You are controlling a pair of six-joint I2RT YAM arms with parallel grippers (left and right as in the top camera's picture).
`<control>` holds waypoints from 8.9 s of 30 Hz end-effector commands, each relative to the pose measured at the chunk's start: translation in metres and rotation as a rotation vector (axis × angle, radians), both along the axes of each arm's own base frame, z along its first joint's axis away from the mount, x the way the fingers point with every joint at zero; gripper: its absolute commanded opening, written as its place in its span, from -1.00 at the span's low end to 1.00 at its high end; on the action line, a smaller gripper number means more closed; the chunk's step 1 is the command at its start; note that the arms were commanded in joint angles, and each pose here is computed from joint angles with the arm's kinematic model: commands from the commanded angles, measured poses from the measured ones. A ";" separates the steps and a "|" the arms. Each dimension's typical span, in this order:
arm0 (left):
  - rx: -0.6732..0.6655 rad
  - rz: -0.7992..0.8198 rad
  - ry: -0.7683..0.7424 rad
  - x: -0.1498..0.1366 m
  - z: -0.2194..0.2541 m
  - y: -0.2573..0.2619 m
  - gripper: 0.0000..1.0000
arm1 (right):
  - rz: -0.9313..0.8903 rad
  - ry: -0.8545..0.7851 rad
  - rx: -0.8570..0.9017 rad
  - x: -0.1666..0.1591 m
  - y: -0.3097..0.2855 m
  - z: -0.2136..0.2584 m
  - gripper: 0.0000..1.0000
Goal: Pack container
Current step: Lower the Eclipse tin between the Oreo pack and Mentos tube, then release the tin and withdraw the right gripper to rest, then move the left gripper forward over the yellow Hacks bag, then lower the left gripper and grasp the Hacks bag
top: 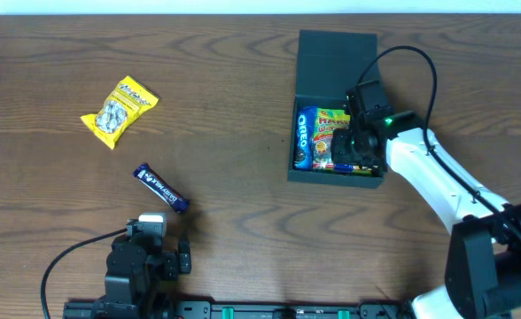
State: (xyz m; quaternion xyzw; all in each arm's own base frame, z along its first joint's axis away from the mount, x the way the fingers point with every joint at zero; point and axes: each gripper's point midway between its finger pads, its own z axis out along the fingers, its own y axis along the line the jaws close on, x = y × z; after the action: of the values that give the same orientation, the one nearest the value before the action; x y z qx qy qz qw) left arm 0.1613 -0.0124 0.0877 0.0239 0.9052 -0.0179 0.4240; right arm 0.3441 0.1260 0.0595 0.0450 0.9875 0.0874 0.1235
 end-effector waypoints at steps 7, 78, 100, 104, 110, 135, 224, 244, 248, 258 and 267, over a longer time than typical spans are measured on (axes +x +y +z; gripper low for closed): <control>0.018 0.010 0.054 -0.005 -0.018 0.003 0.91 | -0.011 -0.006 -0.014 -0.003 -0.002 -0.003 -0.63; 0.018 0.010 0.054 -0.005 -0.018 0.003 0.91 | -0.284 -0.366 -0.151 -0.145 -0.135 0.156 0.98; -0.163 -0.181 -0.059 0.008 0.009 -0.042 0.91 | -0.279 -0.316 -0.162 -0.155 -0.136 0.149 0.99; -0.223 -0.258 -0.106 0.007 0.029 -0.057 0.91 | -0.279 -0.316 -0.162 -0.155 -0.136 0.149 0.99; -0.210 -0.106 -0.206 0.012 0.079 -0.034 0.91 | -0.279 -0.316 -0.162 -0.155 -0.136 0.149 0.99; -0.354 -0.116 0.322 0.069 0.118 -0.069 0.91 | -0.277 -0.297 -0.166 -0.159 -0.136 0.147 0.98; 0.237 -0.037 0.690 0.291 -0.065 0.149 0.90 | -0.302 -0.312 -0.156 -0.156 -0.136 0.149 0.98; 0.181 -0.028 0.641 0.301 -0.064 0.142 0.85 | -0.302 -0.312 -0.157 -0.156 -0.136 0.149 0.98; 0.178 -0.021 0.641 0.301 -0.064 0.142 0.78 | -0.302 -0.312 -0.157 -0.156 -0.136 0.149 0.98; 0.180 0.008 0.647 0.300 -0.064 0.145 0.43 | -0.302 -0.312 -0.157 -0.156 -0.136 0.149 0.99; 0.168 0.023 0.653 0.299 -0.065 0.144 0.36 | -0.302 -0.312 -0.157 -0.156 -0.136 0.149 0.98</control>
State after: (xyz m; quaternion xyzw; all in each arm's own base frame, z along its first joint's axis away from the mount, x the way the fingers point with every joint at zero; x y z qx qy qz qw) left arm 0.4586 0.1301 0.0223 0.0521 0.9913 0.0542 0.1082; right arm 0.1886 -0.0076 0.2084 0.1592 0.9442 0.0000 0.2884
